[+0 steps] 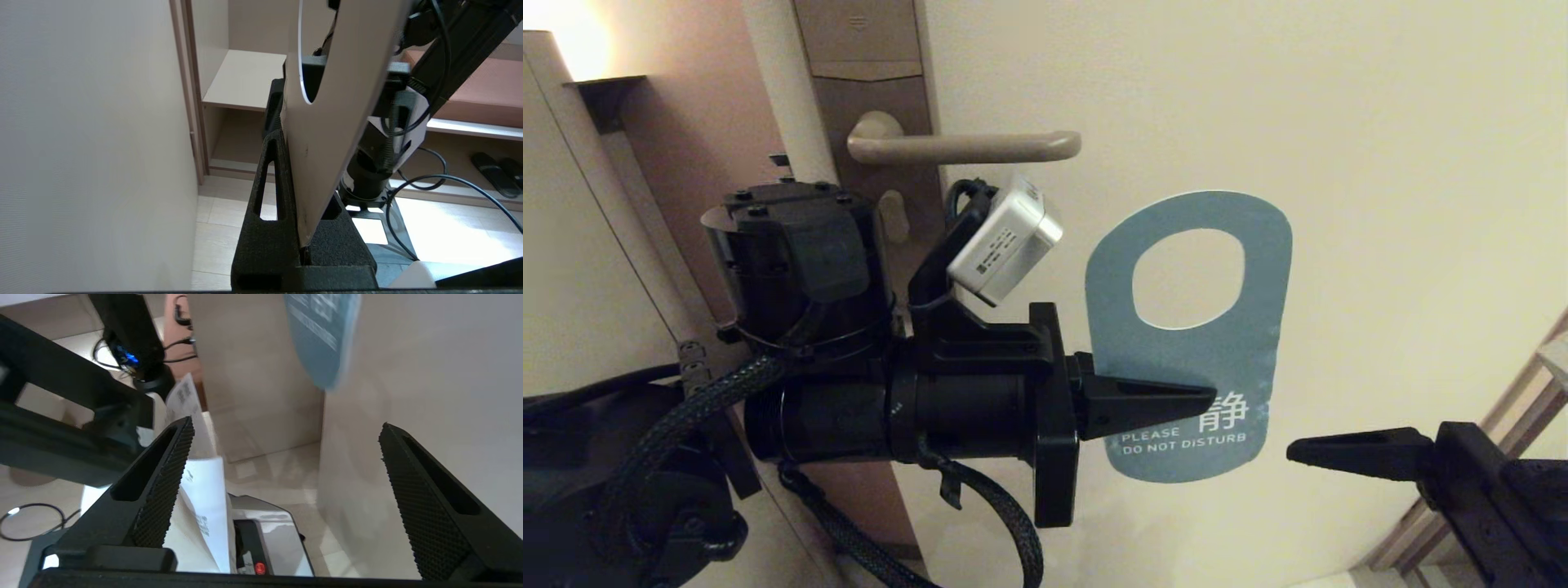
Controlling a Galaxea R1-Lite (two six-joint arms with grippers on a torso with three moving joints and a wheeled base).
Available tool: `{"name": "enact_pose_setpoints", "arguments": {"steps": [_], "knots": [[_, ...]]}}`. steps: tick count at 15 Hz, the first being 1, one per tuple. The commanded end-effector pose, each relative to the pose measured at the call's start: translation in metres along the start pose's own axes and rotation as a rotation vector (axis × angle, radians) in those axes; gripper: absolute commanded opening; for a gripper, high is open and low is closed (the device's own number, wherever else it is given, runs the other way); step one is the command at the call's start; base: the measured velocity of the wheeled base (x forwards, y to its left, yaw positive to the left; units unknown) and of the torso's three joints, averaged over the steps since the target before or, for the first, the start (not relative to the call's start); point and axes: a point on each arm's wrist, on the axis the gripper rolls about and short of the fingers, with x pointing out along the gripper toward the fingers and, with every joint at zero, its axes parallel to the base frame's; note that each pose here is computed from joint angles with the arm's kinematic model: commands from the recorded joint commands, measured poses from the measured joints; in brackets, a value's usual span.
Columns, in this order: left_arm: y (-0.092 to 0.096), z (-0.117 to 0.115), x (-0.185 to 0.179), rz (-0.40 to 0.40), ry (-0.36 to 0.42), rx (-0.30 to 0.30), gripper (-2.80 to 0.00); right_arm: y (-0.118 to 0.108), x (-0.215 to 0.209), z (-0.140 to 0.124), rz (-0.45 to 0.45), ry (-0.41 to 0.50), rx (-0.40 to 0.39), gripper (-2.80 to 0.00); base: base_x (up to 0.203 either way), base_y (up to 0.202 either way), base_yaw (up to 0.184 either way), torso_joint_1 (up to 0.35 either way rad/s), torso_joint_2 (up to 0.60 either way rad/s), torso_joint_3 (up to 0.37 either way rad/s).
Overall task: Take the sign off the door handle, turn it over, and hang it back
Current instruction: Hand it to the other hand
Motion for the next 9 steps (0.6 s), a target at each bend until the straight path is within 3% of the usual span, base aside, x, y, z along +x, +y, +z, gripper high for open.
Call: {"name": "enact_pose_setpoints", "arguments": {"steps": [1, 9], "knots": [[0.000, -0.002, 0.002, -0.007, 0.004, -0.003, -2.80, -0.003, 0.006, 0.003, 0.021, 0.006, 0.002, 0.00, 0.000, 0.000, 0.000, 0.000, 0.00, 0.000], [-0.002, -0.005, 0.007, -0.022, 0.011, -0.009, -2.80, 0.000, 0.024, 0.013, 0.105, 0.010, -0.021, 0.00, 0.000, 0.000, 0.000, 0.000, 0.00, 0.000]]}}
